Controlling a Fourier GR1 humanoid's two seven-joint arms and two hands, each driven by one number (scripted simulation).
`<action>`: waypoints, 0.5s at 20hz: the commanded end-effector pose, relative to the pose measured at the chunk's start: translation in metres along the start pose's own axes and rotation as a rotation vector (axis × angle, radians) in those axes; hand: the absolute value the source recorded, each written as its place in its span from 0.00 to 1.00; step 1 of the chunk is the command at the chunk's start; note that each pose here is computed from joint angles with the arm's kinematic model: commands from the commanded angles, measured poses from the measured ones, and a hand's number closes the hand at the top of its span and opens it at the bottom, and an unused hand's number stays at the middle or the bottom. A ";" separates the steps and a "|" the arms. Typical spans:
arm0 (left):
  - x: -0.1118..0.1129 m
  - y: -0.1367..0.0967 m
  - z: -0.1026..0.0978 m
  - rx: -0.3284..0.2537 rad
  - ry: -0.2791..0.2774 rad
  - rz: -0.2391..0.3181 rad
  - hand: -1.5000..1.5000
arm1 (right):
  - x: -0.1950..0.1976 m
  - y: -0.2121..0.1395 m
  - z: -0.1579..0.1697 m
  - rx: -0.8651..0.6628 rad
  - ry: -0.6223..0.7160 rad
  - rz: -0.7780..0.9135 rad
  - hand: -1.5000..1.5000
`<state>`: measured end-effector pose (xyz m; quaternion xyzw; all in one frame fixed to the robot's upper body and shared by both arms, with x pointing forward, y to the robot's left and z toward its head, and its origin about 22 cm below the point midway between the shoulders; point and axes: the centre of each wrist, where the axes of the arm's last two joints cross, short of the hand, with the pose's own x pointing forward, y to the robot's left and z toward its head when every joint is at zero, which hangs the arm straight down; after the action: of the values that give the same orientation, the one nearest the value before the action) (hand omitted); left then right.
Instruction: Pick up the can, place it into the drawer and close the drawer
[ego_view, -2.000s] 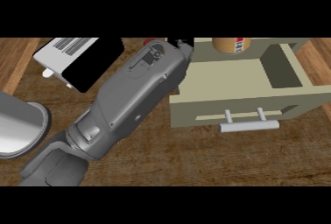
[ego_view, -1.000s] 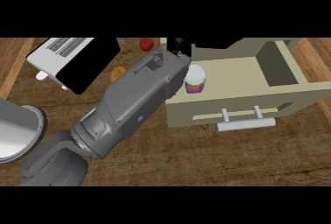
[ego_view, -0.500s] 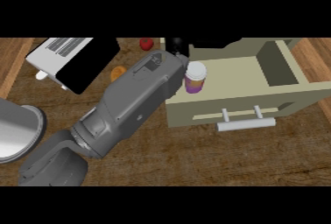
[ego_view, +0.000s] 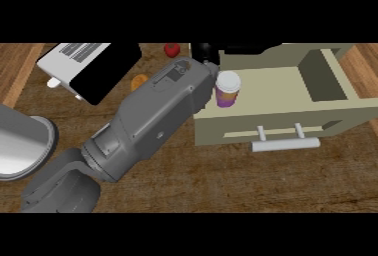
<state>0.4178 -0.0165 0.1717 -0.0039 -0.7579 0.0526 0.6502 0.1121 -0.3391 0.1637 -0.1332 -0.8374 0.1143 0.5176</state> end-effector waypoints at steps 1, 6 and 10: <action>0.003 0.000 -0.002 0.008 -0.045 0.006 0.00 | 0.015 0.009 -0.011 0.062 -0.059 0.150 0.00; 0.015 -0.009 0.000 -0.003 -0.024 0.016 0.00 | 0.017 0.032 -0.037 0.083 -0.083 0.252 0.00; 0.013 -0.012 0.008 -0.016 0.005 0.043 0.00 | -0.005 0.057 -0.060 0.109 -0.046 0.349 0.00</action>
<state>0.4148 -0.0249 0.1882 -0.0176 -0.7624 0.0604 0.6440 0.1519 -0.2991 0.1746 -0.2162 -0.8201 0.2152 0.4842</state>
